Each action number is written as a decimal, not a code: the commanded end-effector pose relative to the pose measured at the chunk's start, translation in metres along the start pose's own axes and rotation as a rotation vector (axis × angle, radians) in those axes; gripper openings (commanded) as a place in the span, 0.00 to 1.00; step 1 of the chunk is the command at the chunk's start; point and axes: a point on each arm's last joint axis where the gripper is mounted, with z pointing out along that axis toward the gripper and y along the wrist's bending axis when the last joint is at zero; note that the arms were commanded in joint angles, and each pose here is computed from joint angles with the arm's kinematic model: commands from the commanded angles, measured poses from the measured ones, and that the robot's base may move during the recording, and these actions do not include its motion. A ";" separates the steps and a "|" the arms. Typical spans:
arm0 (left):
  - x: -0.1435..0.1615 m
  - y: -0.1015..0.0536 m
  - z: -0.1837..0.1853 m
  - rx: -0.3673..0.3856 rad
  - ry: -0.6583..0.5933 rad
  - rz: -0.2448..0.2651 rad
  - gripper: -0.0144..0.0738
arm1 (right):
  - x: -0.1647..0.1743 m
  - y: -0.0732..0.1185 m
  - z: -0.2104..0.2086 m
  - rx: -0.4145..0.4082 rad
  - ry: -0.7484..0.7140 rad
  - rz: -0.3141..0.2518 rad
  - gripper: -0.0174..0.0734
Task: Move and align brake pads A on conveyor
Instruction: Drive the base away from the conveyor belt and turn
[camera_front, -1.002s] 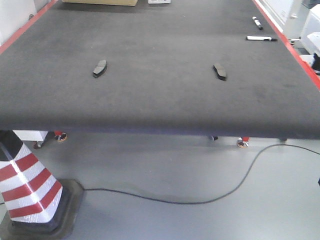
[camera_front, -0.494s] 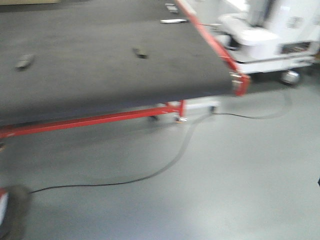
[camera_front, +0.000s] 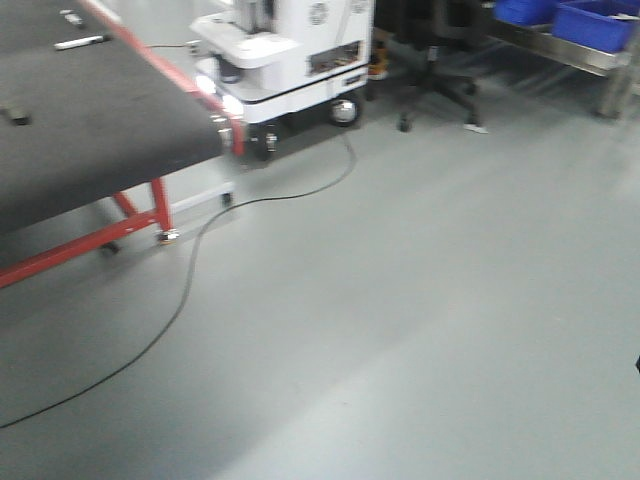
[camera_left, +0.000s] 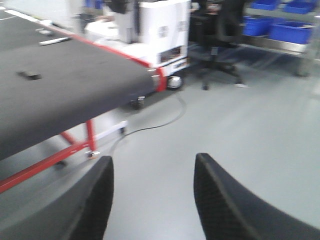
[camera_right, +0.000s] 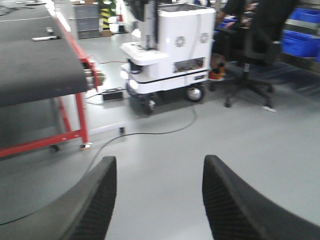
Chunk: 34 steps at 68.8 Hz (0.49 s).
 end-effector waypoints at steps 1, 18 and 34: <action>-0.015 0.000 -0.001 -0.006 -0.094 -0.016 0.55 | -0.015 0.000 -0.002 0.004 -0.089 -0.010 0.60; -0.015 0.000 -0.001 -0.006 -0.094 -0.016 0.55 | -0.015 0.000 -0.002 0.004 -0.089 -0.010 0.60; -0.015 0.000 -0.001 -0.006 -0.094 -0.016 0.55 | -0.015 0.000 -0.002 0.004 -0.089 -0.010 0.60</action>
